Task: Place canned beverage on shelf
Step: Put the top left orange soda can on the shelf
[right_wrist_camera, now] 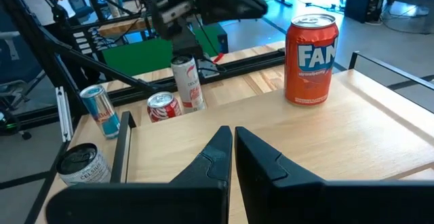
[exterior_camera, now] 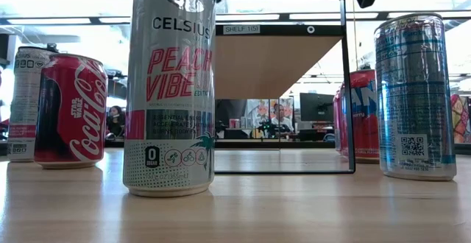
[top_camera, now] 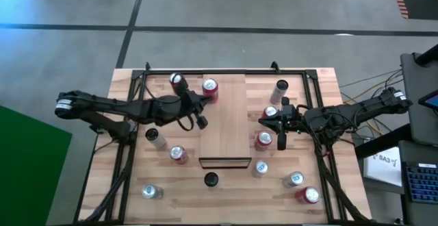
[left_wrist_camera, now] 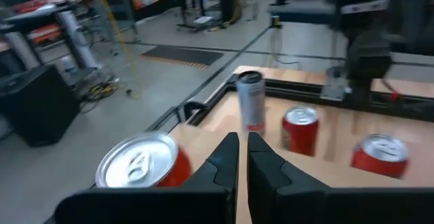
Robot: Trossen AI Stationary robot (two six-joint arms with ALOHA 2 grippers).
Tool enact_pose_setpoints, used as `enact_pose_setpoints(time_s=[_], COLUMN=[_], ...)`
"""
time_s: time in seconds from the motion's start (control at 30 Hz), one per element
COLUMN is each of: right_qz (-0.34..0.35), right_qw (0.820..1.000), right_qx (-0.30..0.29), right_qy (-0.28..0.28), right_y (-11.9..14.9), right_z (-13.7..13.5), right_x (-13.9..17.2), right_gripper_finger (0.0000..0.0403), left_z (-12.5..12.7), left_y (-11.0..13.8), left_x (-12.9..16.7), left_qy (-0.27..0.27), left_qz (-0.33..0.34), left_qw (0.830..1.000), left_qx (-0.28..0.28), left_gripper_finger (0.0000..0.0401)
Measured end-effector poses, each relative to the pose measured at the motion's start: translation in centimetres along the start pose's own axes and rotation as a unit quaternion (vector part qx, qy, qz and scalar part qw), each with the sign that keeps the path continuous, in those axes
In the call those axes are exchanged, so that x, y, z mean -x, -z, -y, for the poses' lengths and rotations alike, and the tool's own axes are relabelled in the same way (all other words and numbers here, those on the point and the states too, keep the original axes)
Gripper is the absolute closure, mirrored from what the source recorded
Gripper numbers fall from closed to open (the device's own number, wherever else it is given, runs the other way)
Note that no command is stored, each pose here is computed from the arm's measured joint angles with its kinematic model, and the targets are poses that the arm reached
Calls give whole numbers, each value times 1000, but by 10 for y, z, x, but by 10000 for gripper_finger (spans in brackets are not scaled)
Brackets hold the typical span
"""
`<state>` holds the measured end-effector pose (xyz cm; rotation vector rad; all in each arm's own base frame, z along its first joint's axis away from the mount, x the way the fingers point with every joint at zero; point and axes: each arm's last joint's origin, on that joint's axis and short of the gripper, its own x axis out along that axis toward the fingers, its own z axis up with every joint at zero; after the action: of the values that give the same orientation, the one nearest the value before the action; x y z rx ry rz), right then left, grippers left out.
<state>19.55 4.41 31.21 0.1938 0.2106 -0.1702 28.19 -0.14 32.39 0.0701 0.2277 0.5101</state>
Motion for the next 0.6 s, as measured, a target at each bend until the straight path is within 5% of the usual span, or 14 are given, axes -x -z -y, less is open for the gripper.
enact_pose_setpoints(time_s=[0.6], right_qz=[0], right_qw=[1000], right_qx=[9], right_qy=[0], right_y=[0], right_z=[0], right_x=[0], right_gripper_finger=[392], left_z=[-23], left_y=[-29], left_x=[6], left_qy=[-8], left_qz=[-98], left_qw=[989], left_qx=[-108], left_gripper_finger=[401])
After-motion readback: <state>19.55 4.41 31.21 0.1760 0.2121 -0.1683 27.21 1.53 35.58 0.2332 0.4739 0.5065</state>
